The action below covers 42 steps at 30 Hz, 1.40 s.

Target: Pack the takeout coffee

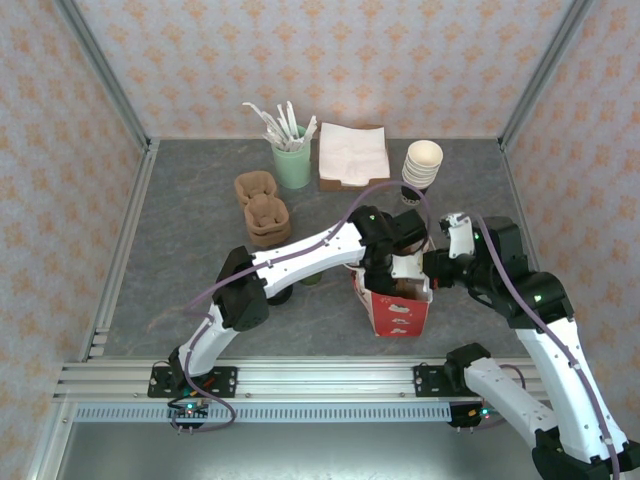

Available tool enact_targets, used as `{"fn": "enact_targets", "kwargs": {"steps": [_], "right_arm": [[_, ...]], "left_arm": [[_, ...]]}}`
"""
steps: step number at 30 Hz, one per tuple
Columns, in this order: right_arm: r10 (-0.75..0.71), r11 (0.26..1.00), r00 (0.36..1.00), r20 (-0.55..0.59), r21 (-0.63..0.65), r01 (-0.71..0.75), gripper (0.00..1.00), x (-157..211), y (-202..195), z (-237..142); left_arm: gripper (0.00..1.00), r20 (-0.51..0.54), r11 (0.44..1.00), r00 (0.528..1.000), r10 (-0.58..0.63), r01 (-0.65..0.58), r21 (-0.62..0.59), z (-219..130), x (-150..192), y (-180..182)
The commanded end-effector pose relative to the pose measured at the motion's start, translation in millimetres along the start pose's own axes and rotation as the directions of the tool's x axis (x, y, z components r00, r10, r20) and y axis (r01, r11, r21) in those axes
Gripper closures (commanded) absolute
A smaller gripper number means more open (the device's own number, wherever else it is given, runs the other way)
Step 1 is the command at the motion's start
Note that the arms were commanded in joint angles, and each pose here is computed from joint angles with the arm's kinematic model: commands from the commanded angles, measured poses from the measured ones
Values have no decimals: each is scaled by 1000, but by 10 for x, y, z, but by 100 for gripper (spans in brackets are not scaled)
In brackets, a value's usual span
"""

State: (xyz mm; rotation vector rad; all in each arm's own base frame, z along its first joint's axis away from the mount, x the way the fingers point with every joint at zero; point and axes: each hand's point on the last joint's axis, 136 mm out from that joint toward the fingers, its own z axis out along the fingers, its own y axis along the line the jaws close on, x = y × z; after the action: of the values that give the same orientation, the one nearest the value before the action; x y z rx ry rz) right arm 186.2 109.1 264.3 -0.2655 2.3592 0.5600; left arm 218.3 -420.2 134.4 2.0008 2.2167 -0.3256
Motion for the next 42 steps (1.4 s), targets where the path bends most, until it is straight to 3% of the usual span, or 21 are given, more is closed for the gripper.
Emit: {"fn": "enact_targets", "kwargs": {"steps": [1, 6, 17, 23, 25, 42], "right_arm": [[-27, 999, 999, 28, -22, 28, 100, -75, 42, 38], [-25, 999, 999, 27, -25, 26, 100, -75, 43, 49], [-20, 999, 999, 25, -32, 21, 100, -74, 47, 77], [-19, 999, 1000, 24, -35, 20, 100, -70, 49, 88], [-20, 999, 999, 25, -32, 21, 100, -74, 45, 92], [4, 1000, 1000, 27, -2, -4, 100, -88, -15, 122]], "left_arm": [[55, -24, 999, 1000, 20, -20, 33, 267, 20, -5], [54, -20, 1000, 1000, 13, -12, 29, 260, 16, 25], [20, 93, 999, 996, 17, -14, -30, -242, -120, 8], [12, 96, 999, 995, 7, -3, -46, -420, -116, 1], [1, 106, 999, 994, 4, 1, -45, -500, -119, -19], [0, 130, 990, 992, 7, 11, -138, -1113, 31, -58]]}}
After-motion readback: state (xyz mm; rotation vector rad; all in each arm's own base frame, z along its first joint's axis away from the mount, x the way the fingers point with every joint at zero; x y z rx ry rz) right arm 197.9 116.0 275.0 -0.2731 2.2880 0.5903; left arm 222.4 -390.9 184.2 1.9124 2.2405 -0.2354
